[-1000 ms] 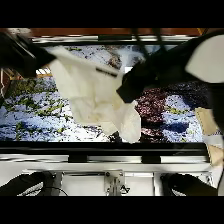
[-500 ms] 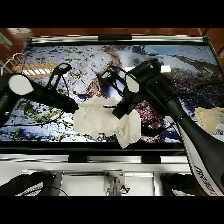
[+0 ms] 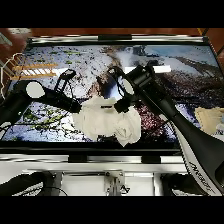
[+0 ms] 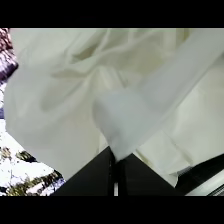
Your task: Fold the shirts.
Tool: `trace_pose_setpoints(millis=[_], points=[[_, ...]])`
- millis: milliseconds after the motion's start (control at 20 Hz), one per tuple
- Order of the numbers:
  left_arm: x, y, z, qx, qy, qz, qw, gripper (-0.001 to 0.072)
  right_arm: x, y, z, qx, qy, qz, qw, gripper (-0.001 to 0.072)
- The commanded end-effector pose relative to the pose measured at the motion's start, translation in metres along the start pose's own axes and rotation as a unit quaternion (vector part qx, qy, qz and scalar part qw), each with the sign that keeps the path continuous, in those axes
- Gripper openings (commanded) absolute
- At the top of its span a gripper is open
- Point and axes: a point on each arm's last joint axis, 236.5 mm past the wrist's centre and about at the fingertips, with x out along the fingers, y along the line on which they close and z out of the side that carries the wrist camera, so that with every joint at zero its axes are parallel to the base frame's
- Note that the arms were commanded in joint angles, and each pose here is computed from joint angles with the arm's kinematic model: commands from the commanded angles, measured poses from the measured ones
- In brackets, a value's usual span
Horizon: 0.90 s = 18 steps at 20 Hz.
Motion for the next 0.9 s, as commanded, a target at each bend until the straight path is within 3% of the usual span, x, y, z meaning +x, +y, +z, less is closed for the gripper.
trace_pose_setpoints(millis=[0, 100, 150, 200, 350, 400, 500, 650, 700, 750, 850], points=[[-0.005, -0.001, 0.015, 0.003, -0.025, 0.002, 1.000, 0.0057, 0.004, 0.006, -0.047, 0.048, 0.100, 0.004, 0.994, 0.0466], [-0.005, 0.001, 0.019, 0.003, -0.035, 0.005, 0.999, 0.0058, 0.016, 0.025, -0.067, 0.038, 0.140, 0.039, 0.989, 0.0472], [-0.006, 0.001, 0.020, 0.003, -0.037, 0.006, 0.999, 0.0058, 0.027, 0.031, -0.073, 0.032, 0.151, 0.049, 0.987, 0.0642], [-0.006, 0.001, 0.021, 0.003, -0.038, 0.006, 0.999, 0.0058, 0.040, 0.032, -0.080, 0.033, 0.159, 0.048, 0.986, 0.0676], [-0.006, 0.001, 0.021, 0.005, -0.039, 0.006, 0.999, 0.0058, 0.071, 0.024, -0.085, 0.071, 0.155, 0.055, 0.984, 0.0669], [-0.006, 0.001, 0.022, 0.005, -0.039, 0.007, 0.999, 0.0058, 0.079, 0.017, -0.079, 0.083, 0.140, 0.050, 0.985, 0.0626], [-0.006, 0.001, 0.021, 0.005, -0.039, 0.007, 0.999, 0.0058, 0.088, 0.002, -0.061, 0.112, 0.098, 0.044, 0.988, 0.0449], [-0.006, 0.001, 0.022, 0.010, -0.040, 0.007, 0.999, 0.0058, 0.091, 0.003, -0.036, 0.155, 0.051, 0.078, 0.983, 0.0440], [-0.006, 0.002, 0.022, 0.013, -0.040, 0.007, 0.999, 0.0058, 0.091, 0.006, -0.034, 0.163, 0.050, 0.090, 0.981, 0.0352], [-0.006, 0.002, 0.022, 0.013, -0.041, 0.008, 0.999, 0.0057, 0.090, 0.008, -0.035, 0.166, 0.052, 0.096, 0.980, 0.0106], [-0.007, 0.002, 0.025, 0.013, -0.045, 0.009, 0.999, 0.0058, 0.087, 0.009, -0.036, 0.133, 0.049, 0.098, 0.985, 0.0081]])
